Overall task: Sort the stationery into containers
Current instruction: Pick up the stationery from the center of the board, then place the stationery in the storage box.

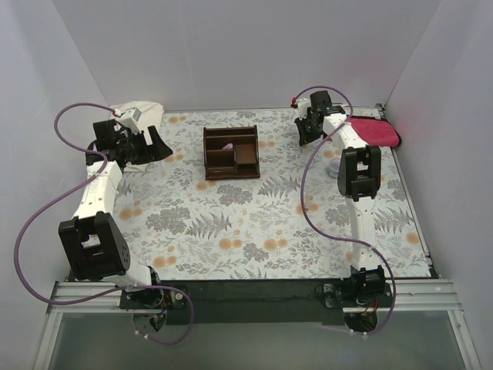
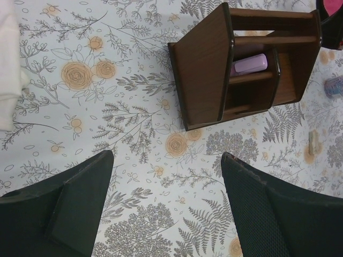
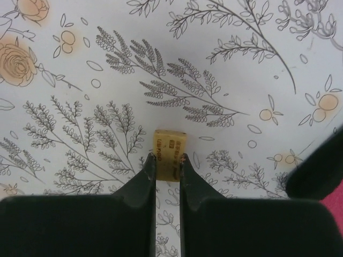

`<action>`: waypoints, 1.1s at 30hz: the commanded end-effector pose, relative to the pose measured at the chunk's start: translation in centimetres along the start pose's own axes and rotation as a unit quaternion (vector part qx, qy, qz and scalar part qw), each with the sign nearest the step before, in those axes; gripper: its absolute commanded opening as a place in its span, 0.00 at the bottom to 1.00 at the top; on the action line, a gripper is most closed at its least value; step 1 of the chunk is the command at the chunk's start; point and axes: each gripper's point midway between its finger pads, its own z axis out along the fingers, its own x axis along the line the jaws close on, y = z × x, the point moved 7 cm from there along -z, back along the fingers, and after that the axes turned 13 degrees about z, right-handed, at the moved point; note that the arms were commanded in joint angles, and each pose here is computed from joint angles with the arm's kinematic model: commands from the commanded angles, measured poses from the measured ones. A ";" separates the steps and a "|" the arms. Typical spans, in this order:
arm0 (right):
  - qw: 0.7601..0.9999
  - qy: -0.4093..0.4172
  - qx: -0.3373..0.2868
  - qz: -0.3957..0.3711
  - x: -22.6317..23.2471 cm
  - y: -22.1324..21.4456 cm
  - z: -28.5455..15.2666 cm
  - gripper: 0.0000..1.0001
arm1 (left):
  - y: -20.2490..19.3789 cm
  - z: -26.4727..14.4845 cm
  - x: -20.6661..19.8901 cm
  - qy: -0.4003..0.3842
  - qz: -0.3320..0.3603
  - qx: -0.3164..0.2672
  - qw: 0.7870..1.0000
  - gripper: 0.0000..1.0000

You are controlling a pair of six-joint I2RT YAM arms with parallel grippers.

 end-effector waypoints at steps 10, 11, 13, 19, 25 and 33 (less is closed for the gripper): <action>0.975 0.130 -0.112 -0.138 10.9 3.3 -16.5 0.01 | -0.3 -0.2 -0.6 -0.001 -0.008 -0.034 0.999 0.80; 0.968 0.148 -0.109 -0.171 12.0 2.8 -16.5 0.01 | -0.4 -0.2 -0.6 -0.001 -0.010 -0.034 0.999 0.80; 0.953 0.174 -0.113 -0.219 15.4 2.5 -17.0 0.01 | -0.4 -0.4 -0.8 -0.001 -0.011 -0.033 0.999 0.80; 0.908 0.232 -0.115 -0.330 23.2 2.1 -15.6 0.01 | -0.6 -1.4 -1.1 0.017 -0.010 -0.032 0.999 0.80; 0.878 0.252 -0.113 -0.391 28.1 2.2 -12.9 0.01 | -1.4 -2.6 -1.8 0.025 -0.008 -0.024 0.999 0.80; 0.858 0.259 -0.104 -0.431 32.0 1.3 -9.9 0.01 | -2.2 -3.9 -2.4 0.033 -0.003 -0.013 0.999 0.79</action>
